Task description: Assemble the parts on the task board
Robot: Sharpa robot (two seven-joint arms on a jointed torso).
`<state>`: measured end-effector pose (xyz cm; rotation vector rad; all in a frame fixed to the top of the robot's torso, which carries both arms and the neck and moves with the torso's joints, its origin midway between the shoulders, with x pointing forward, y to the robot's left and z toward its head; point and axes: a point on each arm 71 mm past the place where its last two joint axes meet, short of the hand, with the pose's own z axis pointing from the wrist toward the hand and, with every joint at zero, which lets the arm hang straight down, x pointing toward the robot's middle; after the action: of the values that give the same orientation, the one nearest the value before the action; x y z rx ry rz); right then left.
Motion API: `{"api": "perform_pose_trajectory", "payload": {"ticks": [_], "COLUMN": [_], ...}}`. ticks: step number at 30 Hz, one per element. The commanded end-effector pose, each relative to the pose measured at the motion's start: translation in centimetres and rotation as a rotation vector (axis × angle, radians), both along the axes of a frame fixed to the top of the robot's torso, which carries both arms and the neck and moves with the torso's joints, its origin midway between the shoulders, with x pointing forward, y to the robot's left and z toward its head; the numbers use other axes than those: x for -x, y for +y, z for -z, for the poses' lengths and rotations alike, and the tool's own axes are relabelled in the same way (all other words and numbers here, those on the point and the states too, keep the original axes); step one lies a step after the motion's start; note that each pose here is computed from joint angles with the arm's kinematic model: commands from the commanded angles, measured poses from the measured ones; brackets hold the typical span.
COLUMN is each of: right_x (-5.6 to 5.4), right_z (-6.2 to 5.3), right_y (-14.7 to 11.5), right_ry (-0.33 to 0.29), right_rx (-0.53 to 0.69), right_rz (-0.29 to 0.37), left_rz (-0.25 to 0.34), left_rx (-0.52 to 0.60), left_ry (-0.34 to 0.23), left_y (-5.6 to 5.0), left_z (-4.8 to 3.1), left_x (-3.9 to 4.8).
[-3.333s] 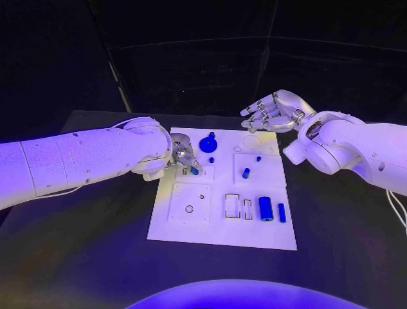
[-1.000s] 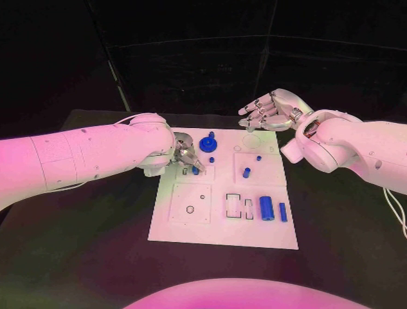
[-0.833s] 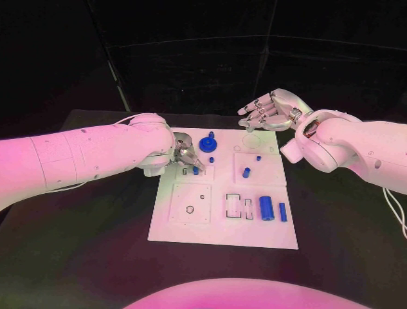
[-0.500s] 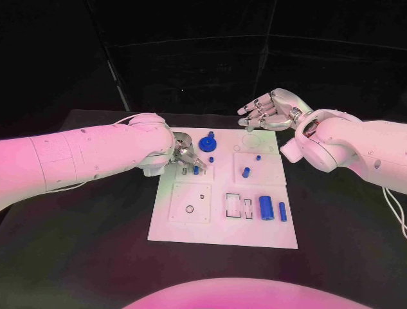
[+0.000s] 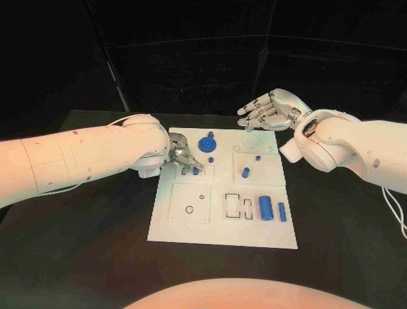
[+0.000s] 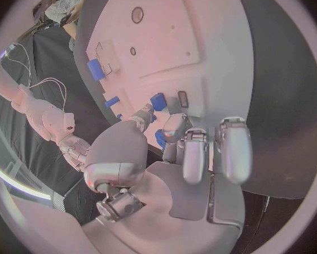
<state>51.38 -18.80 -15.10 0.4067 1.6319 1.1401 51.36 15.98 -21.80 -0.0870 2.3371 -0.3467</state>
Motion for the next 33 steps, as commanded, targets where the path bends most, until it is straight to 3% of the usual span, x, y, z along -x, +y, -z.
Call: {"api": "perform_pose_trajectory", "payload": {"ticks": [1, 5, 14, 17, 23, 33], "right_x": [0.0, -0.2, -0.3, -0.3, -0.4, -0.4], "right_z": [-0.1, -0.1, 0.0, 0.0, 0.1, 0.1], "right_y": [0.0, 0.0, -0.1, -0.1, -0.1, -0.1], "right_ry": [0.000, 0.000, 0.002, 0.004, 0.007, 0.009], "right_rx": [-0.006, -0.005, -0.002, -0.001, 0.001, 0.002], "right_rz": [-0.008, -0.004, -0.001, 0.000, 0.001, 0.001], "left_rz": [-0.006, -0.011, -0.090, -0.102, -0.114, -0.134], "left_rx": [0.004, 0.021, 0.193, 0.227, 0.249, 0.190], "left_ry": [-0.016, -0.032, -0.059, -0.059, -0.019, 0.009], "left_y": [0.3, 0.7, 1.9, 2.5, 3.3, 4.2], "left_z": [-0.66, -1.93, -5.93, -6.67, -6.90, -6.43], "left_x": [0.02, -0.11, -1.23, -1.70, -2.30, -4.38]}}
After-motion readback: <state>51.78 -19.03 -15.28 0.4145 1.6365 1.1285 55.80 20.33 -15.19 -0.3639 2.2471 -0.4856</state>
